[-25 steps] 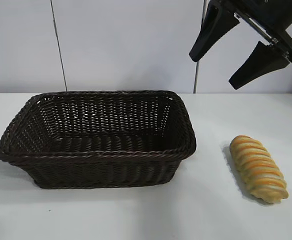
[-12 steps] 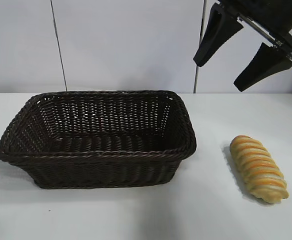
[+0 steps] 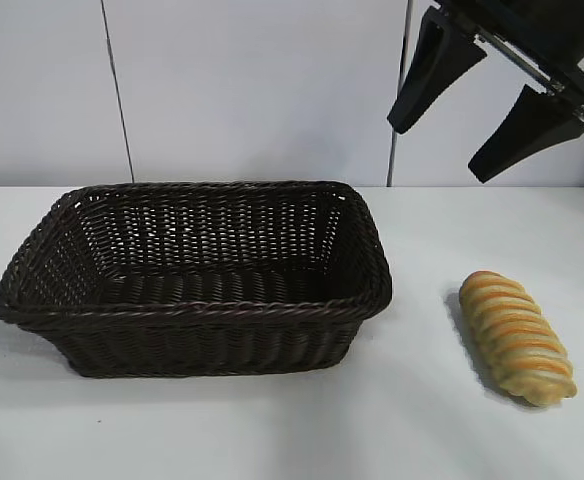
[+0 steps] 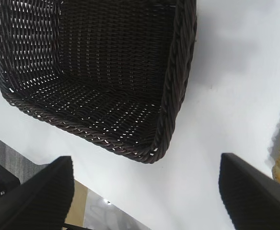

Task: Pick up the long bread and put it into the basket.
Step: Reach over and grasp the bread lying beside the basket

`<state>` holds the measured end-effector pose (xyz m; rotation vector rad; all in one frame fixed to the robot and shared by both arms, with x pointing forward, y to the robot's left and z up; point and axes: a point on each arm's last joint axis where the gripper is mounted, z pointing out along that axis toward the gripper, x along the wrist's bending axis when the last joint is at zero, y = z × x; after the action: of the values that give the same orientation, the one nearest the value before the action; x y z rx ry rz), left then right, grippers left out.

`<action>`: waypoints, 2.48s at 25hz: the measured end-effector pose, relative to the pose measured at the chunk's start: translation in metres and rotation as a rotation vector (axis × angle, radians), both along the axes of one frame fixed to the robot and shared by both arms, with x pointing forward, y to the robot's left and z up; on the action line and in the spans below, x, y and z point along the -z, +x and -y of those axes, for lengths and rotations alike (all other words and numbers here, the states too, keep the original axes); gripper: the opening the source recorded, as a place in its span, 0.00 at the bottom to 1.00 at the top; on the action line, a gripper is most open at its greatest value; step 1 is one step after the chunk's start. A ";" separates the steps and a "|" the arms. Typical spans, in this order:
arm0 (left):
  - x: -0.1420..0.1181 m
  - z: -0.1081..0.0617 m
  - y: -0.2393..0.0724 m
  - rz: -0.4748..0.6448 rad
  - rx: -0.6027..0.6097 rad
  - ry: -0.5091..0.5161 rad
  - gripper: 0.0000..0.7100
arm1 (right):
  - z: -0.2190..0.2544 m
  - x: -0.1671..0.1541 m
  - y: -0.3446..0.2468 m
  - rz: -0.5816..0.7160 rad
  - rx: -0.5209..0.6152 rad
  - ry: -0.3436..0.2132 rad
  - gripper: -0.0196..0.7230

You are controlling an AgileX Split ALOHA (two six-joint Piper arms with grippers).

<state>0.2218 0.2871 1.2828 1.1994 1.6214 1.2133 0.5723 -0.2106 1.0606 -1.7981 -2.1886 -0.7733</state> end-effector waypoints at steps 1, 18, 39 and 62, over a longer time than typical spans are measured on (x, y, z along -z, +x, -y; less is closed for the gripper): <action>0.014 0.001 -0.008 -0.012 -0.006 0.003 0.81 | 0.000 0.000 0.000 0.001 0.000 0.000 0.79; 0.183 -0.003 -0.019 -0.257 -0.009 -0.034 0.81 | 0.000 0.000 0.001 0.007 0.004 -0.001 0.79; 0.237 -0.011 0.005 -0.456 0.145 -0.081 0.81 | 0.000 0.000 0.001 0.008 0.004 -0.003 0.79; 0.237 -0.013 0.005 -0.460 0.257 -0.056 0.81 | 0.008 -0.079 0.016 0.183 0.066 -0.083 0.79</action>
<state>0.2271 0.2996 1.0462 1.6796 1.7384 0.7588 0.5883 -0.2186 1.1399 -1.9176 -2.3164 -0.9078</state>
